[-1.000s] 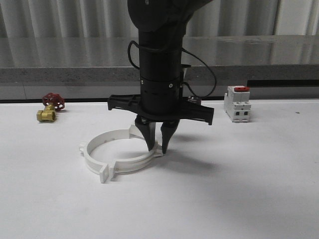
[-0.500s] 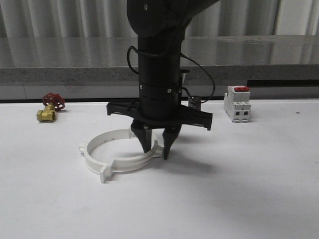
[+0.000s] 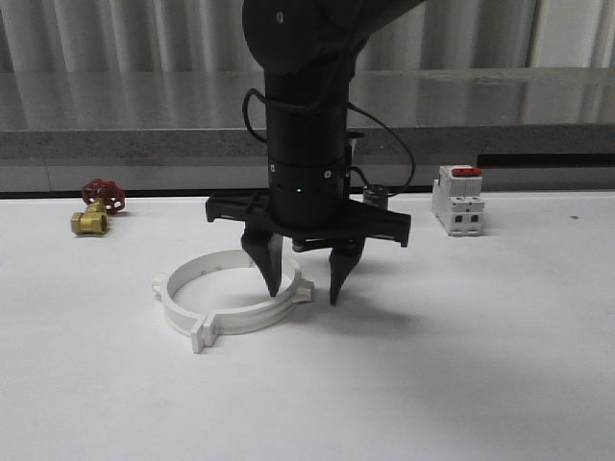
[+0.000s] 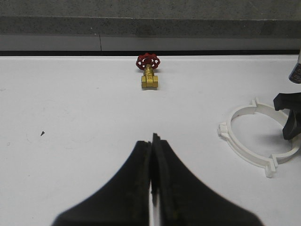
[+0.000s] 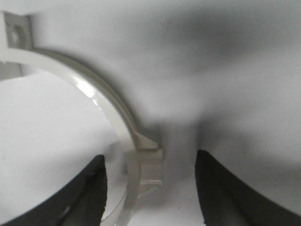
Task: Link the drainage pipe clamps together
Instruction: 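Open the right gripper and lift it away from the ring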
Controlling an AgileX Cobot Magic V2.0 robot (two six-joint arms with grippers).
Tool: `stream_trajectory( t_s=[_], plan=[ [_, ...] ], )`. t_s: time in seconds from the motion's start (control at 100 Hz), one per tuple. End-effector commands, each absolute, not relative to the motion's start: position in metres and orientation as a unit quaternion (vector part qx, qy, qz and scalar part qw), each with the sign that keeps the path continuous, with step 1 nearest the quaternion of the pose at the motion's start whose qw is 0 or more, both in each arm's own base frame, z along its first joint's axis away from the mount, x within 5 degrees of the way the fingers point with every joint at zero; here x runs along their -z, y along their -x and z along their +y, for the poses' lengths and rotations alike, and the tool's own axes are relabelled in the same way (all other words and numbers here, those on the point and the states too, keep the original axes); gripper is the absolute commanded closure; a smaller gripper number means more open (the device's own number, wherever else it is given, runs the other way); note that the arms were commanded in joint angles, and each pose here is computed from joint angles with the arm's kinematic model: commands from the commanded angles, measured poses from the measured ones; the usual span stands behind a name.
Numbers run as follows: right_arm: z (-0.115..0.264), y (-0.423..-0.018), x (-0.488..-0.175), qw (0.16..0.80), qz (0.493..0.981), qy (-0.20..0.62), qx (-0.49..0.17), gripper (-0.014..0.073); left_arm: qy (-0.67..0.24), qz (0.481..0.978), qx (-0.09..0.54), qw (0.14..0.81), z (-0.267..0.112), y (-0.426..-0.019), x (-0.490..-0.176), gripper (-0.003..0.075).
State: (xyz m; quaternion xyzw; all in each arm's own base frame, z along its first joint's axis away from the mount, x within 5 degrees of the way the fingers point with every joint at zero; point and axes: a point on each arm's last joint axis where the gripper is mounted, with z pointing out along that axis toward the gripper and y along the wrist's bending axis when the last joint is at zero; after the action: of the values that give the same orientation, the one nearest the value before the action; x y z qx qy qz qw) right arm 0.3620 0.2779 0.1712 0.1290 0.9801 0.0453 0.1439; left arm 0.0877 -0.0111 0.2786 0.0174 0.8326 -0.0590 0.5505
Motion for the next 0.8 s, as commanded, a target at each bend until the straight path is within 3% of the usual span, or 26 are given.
stream_trajectory(
  t_s=[0.0,0.21,0.49,0.79],
  plan=[
    [0.273,-0.361,-0.23,0.214,0.968,-0.101,-0.08,0.0165,-0.011,0.802,0.065,0.594,-0.011,-0.09,-0.294,0.0741],
    [0.262,-0.353,-0.285,0.288,0.952,-0.033,-0.099,0.0167,-0.011,0.802,0.065,0.594,-0.011,-0.09,-0.294,0.0741],
    [0.226,-0.33,-0.353,0.376,0.924,0.059,-0.045,0.0167,-0.011,0.802,0.065,0.594,-0.011,-0.09,-0.294,0.0741],
    [0.146,-0.288,-0.368,0.416,0.908,0.044,-0.011,0.0169,-0.011,0.802,0.065,0.593,-0.011,-0.091,-0.294,0.0741]
  ],
)
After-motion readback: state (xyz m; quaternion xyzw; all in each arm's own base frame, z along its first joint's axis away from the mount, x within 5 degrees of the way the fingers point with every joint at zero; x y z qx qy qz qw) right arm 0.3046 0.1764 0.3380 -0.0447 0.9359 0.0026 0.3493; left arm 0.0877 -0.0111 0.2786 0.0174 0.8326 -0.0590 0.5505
